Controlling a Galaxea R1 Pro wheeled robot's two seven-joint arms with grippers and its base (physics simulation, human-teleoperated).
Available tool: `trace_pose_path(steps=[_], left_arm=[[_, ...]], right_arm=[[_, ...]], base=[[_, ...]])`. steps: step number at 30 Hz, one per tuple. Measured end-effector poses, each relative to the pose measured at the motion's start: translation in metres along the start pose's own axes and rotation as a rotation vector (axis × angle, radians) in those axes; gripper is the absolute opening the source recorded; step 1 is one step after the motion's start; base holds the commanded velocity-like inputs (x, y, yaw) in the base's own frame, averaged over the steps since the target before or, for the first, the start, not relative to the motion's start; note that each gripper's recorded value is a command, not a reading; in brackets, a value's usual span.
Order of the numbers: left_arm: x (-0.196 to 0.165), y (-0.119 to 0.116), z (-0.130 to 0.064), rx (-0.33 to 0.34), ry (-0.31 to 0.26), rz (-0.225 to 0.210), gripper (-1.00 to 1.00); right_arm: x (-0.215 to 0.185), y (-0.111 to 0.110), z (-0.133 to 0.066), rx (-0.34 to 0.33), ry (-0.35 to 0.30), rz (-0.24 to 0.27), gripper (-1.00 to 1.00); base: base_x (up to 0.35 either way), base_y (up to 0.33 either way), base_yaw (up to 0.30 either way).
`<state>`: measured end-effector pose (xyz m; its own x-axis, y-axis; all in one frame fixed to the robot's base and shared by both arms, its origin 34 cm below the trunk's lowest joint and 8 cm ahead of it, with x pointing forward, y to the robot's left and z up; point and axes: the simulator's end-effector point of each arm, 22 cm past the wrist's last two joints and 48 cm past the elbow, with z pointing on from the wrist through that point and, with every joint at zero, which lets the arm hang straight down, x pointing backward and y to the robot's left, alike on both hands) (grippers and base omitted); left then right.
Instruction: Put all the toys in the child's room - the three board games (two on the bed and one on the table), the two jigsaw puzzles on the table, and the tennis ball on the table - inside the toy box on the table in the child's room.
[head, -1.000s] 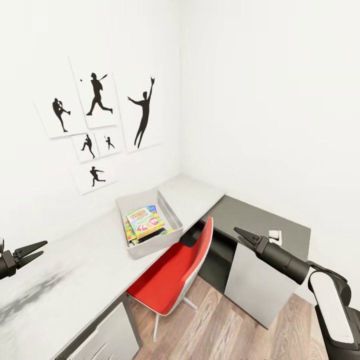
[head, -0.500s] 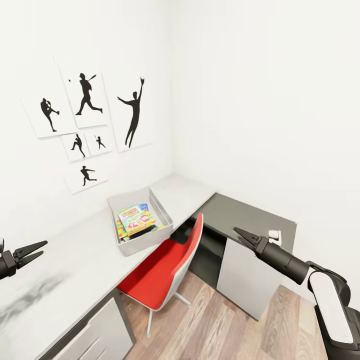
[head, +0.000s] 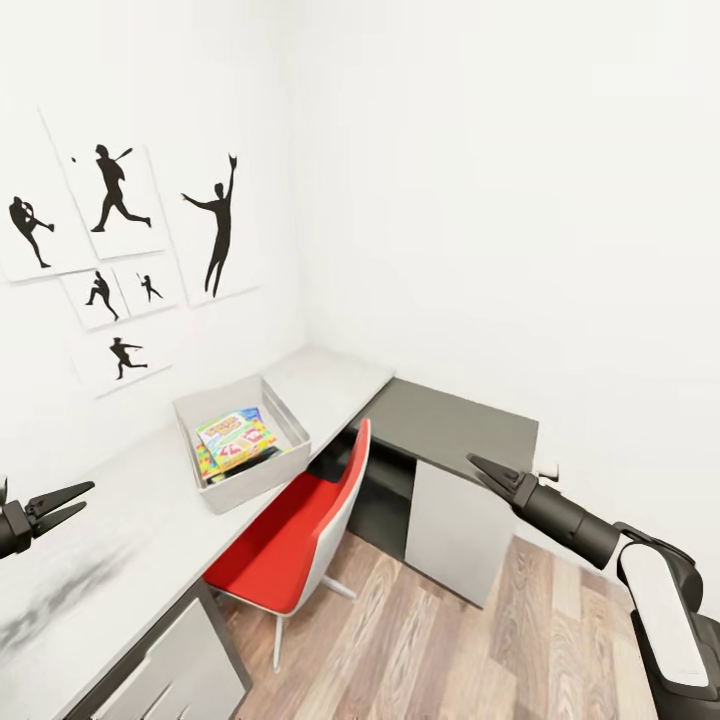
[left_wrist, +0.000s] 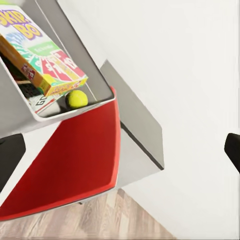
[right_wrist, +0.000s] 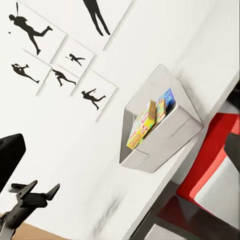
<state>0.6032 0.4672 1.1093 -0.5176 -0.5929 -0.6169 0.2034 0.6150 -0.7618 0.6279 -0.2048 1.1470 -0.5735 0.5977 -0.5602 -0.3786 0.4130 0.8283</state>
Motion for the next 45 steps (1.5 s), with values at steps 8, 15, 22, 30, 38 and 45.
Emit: trace_pose_path(steps=[8, 15, 22, 30, 38, 45], left_arm=[[-0.0027, 0.0006, -0.0029, -0.006, -0.001, 0.006, 1.00], [-0.0028, 0.0006, -0.0031, -0.006, -0.001, 0.006, 1.00], [-0.0027, 0.0005, -0.0031, -0.006, 0.000, 0.006, 1.00], [-0.0028, 0.0006, -0.0032, -0.006, -0.001, 0.006, 1.00], [-0.0028, 0.0006, -0.0030, -0.006, -0.001, 0.006, 1.00], [-0.0028, 0.0005, -0.0031, -0.006, -0.001, 0.006, 1.00]], right_arm=[[0.0000, 0.0002, -0.0002, 0.000, 0.000, -0.001, 1.00], [-0.0001, 0.0004, -0.0003, 0.000, 0.000, -0.002, 1.00], [-0.0002, 0.0003, -0.0003, 0.000, -0.001, -0.002, 1.00], [-0.0009, -0.0001, -0.0004, 0.001, -0.004, -0.003, 1.00], [-0.0013, -0.0005, -0.0005, 0.002, -0.005, -0.005, 1.00], [-0.0015, -0.0001, -0.0006, 0.001, -0.006, -0.005, 1.00]], base=[[-0.158, 0.078, -0.273], [-0.019, 0.004, -0.275], [-0.001, 0.000, -0.276], [0.000, 0.000, -0.276], [-0.034, 0.047, -0.277], [-0.063, 0.100, -0.277]])
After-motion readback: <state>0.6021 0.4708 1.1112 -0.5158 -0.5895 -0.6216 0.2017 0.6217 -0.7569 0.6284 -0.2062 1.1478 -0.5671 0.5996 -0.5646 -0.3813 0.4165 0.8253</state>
